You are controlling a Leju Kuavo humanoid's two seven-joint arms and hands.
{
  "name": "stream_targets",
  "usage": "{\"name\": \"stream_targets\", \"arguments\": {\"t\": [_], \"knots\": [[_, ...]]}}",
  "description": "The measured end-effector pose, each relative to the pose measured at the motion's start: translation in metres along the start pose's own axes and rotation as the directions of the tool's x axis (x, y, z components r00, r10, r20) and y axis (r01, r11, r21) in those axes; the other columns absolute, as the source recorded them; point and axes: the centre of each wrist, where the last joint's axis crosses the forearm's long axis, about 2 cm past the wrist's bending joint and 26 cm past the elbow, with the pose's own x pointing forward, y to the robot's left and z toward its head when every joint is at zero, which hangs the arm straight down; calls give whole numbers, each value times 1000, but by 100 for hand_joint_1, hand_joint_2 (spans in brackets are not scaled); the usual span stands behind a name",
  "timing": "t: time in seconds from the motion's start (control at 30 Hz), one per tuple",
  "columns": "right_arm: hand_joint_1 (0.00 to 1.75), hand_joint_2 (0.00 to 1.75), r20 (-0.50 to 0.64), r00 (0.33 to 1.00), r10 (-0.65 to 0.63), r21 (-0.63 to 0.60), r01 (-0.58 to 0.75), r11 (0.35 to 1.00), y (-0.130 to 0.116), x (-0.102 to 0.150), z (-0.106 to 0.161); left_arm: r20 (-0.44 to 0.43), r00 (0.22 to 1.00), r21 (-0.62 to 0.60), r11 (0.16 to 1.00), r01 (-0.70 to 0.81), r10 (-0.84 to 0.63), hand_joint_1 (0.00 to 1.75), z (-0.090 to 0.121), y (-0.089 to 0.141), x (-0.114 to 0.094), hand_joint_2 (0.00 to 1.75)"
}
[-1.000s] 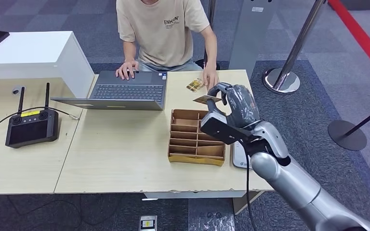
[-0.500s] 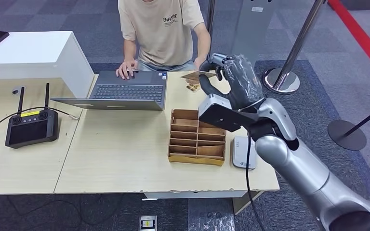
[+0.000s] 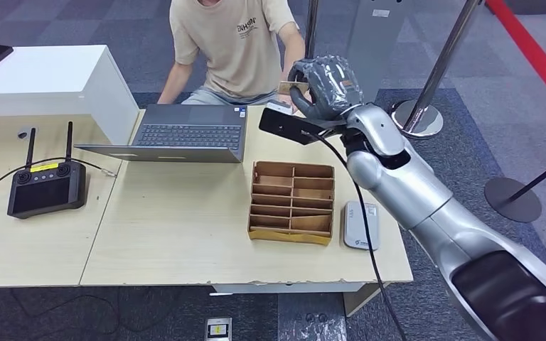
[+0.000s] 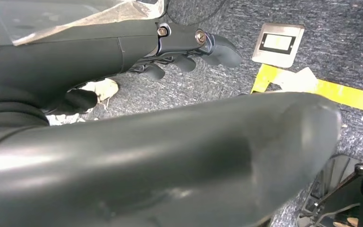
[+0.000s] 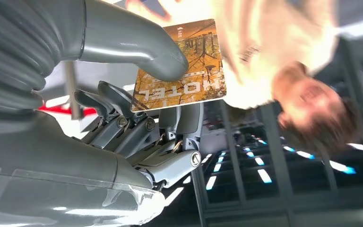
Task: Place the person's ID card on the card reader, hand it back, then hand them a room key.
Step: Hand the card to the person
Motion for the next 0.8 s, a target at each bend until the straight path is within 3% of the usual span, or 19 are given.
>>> {"name": "stream_targets", "arguments": {"t": [0.2,0.3,0.37,0.43,0.5,0.63,0.8], "knots": [[175,175,34,958,284,56,-286,957,36,4,0,-3,1000,3,1000,5,-5,0,0,0,2,0],[175,175,52,931,362,92,-365,926,51,8,2,-9,1000,2,1000,8,-8,0,1,-1,4,0],[157,175,51,923,380,107,-384,917,58,8,4,-9,1000,2,1000,9,-9,0,1,-1,5,0],[70,175,50,919,392,118,-395,911,64,6,7,-7,1000,2,1000,10,-10,0,1,-2,6,0],[0,175,52,914,403,131,-406,904,69,5,9,-6,1000,2,1000,13,-13,0,2,-2,7,0],[0,0,65,909,411,169,-416,894,78,2,14,-7,1000,1,1000,25,-25,0,2,-3,7,0],[0,0,58,921,386,167,-390,905,82,-2,19,-8,999,-1,999,34,-34,0,2,-4,7,0]]}}
